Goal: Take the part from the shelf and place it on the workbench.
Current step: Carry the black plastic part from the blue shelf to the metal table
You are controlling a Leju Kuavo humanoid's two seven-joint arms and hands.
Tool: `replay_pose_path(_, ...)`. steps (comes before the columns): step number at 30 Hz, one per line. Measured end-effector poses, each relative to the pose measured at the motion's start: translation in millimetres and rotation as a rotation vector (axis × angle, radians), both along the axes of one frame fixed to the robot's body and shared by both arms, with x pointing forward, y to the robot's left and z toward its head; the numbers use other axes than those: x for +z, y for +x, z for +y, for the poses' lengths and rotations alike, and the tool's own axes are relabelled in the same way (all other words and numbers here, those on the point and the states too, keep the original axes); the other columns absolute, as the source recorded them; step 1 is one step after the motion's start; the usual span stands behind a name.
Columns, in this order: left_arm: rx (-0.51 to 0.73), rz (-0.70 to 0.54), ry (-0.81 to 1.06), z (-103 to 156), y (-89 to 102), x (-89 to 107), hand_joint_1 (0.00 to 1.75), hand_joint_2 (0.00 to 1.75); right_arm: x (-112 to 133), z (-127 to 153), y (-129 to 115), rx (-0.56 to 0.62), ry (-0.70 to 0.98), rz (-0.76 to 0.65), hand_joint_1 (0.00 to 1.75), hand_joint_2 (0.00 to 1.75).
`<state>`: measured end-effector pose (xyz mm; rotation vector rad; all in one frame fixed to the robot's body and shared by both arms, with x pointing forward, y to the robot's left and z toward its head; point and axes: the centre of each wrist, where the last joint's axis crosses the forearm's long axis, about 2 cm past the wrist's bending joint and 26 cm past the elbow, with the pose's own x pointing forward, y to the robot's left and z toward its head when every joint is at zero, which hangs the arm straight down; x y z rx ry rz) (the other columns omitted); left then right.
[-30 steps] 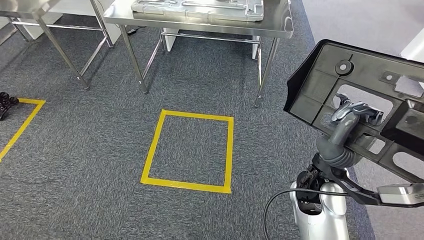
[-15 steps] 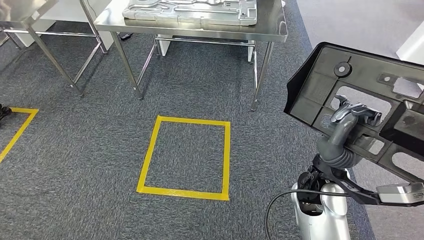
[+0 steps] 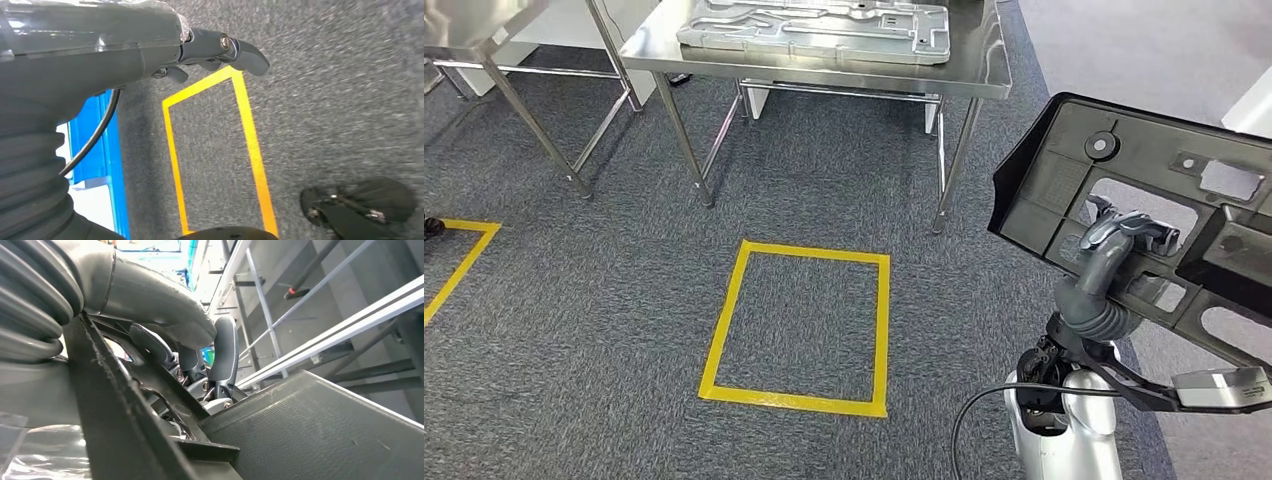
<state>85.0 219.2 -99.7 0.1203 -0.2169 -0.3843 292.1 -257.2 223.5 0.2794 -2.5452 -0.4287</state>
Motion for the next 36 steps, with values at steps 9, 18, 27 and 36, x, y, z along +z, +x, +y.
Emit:
replay_pose_path(9,0.002,-0.002,0.008,1,3.4,0.5,0.0,1.75,2,1,1,0.003,-0.008,-0.005,1.75,1.75)
replay_pose_path(18,0.013,0.028,0.049,6,-3.5,-1.3,0.0,1.75,7,4,8,0.025,-0.033,0.007,1.75,1.75)
replay_pose_path(27,0.026,0.055,0.043,5,-10.2,-2.5,0.0,1.75,4,11,18,0.06,-0.062,0.045,1.75,1.75)
replay_pose_path(36,0.002,0.066,0.043,7,-8.0,-2.5,0.0,1.75,7,21,34,0.088,-0.087,0.048,1.75,1.75)
